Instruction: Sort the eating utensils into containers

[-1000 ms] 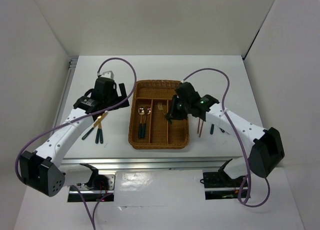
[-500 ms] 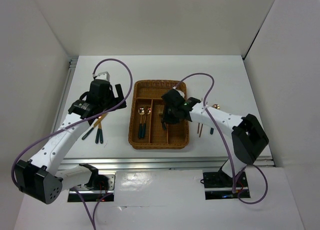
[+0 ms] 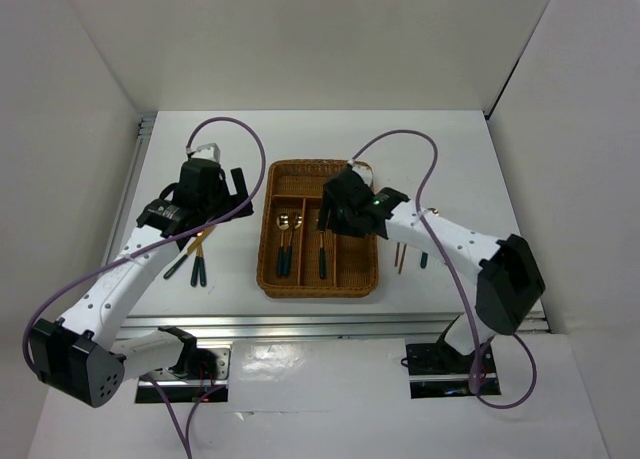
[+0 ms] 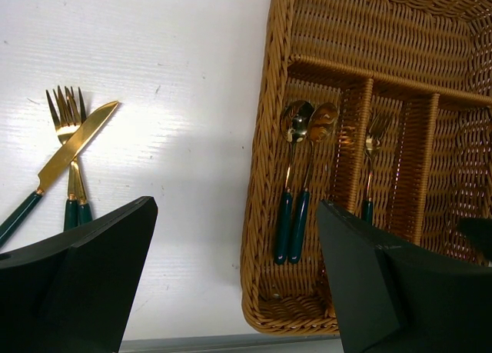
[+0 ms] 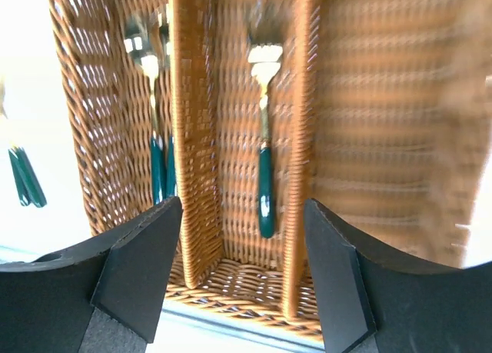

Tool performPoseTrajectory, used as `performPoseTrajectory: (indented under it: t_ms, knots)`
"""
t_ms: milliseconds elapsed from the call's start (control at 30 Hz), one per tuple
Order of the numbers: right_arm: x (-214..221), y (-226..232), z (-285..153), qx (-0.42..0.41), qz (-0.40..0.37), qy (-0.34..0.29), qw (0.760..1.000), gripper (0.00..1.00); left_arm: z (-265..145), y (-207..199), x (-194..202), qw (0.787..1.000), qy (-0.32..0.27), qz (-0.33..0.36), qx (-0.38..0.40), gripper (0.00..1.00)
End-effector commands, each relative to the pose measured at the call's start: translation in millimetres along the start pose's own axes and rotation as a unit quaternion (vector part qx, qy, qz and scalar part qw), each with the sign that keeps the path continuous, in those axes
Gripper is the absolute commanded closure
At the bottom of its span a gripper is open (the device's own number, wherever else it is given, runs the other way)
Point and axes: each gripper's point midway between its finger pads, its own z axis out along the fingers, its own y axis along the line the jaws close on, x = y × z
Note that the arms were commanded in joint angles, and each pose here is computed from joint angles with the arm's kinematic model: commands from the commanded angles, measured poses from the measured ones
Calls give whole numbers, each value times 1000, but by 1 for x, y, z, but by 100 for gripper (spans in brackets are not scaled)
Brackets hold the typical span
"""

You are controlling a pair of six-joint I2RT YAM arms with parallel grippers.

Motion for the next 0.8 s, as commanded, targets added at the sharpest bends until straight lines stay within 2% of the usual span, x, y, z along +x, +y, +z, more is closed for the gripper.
performPoseTrajectory:
  t_ms: [0, 67, 267, 600, 767]
  knots:
    - [-58, -29, -45, 31, 23, -103, 994, 28, 3, 0, -2, 1000, -5, 1, 3, 0]
    - [-64, -72, -45, 76, 47, -105, 990, 33, 3, -2, -1, 1000, -3, 1, 7, 0]
    - [-56, -182, -53, 180, 128, -86, 972, 34, 3, -4, -3, 1000, -4, 1, 13, 0]
    - [-21, -260, -34, 268, 164, -1, 949, 41, 13, -1, 3, 1000, 13, 1, 5, 0]
    - [-15, -269, -19, 254, 168, 25, 952, 44, 14, 1, 2, 1000, 11, -2, 2, 0]
